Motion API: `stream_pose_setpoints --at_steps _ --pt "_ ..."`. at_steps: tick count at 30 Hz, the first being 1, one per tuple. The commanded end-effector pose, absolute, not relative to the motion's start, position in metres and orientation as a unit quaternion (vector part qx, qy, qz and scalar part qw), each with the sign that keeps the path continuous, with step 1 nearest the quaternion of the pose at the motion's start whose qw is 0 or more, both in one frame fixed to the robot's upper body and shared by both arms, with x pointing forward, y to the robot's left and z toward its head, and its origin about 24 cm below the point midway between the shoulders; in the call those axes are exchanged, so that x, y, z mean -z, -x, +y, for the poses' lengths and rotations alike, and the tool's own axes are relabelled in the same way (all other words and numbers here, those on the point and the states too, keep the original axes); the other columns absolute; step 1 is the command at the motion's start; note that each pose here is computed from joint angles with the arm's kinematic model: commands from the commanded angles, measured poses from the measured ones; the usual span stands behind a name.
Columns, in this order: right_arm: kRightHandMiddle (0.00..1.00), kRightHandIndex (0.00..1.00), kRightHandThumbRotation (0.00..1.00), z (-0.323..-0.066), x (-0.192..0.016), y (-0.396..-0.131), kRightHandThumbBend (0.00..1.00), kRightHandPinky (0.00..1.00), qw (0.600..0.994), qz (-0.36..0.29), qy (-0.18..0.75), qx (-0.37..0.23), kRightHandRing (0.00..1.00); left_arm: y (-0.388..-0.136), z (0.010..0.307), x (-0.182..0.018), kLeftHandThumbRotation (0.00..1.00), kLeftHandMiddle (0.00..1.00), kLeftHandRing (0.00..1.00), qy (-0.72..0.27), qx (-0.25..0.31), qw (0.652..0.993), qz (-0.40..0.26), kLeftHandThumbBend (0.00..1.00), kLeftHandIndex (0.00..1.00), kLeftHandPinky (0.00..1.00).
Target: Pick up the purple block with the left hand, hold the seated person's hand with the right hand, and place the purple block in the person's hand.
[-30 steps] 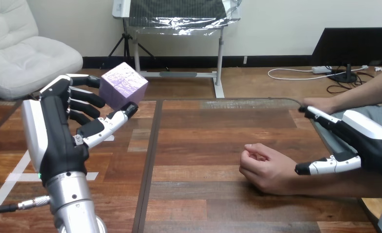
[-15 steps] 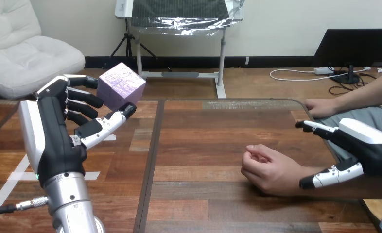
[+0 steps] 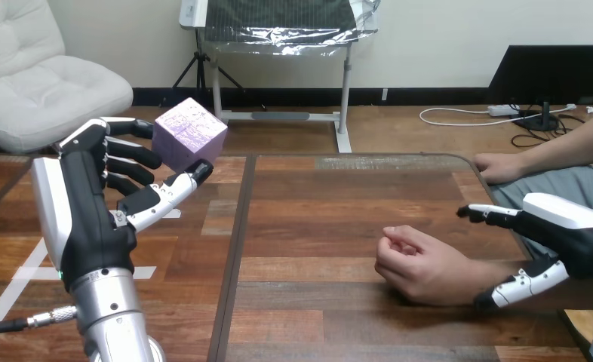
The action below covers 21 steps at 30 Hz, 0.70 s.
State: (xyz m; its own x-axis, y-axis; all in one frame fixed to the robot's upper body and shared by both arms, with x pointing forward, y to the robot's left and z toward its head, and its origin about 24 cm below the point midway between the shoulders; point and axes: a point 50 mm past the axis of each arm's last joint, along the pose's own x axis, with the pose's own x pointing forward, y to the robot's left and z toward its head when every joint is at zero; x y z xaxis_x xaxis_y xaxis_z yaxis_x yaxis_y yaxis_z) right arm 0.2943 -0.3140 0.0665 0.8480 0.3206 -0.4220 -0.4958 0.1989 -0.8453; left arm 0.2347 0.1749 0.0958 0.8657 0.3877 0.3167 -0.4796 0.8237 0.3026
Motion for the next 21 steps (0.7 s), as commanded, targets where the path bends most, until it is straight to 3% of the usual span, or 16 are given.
stream_pose_setpoints --at_steps 1,21 --pt "0.92 0.94 0.45 -0.323 -0.078 -0.296 1.0 0.95 0.758 0.085 0.592 -0.259 0.92 -0.238 0.174 -0.115 0.0 0.38 0.32 -0.183 -0.232 0.94 -0.169 0.65 0.42 0.24" --pt "0.91 0.92 0.31 -0.322 -0.068 -0.292 1.0 0.93 0.74 0.107 0.605 -0.275 0.91 -0.238 0.176 -0.116 0.0 0.38 0.32 -0.178 -0.231 0.942 -0.168 0.64 0.42 0.24"
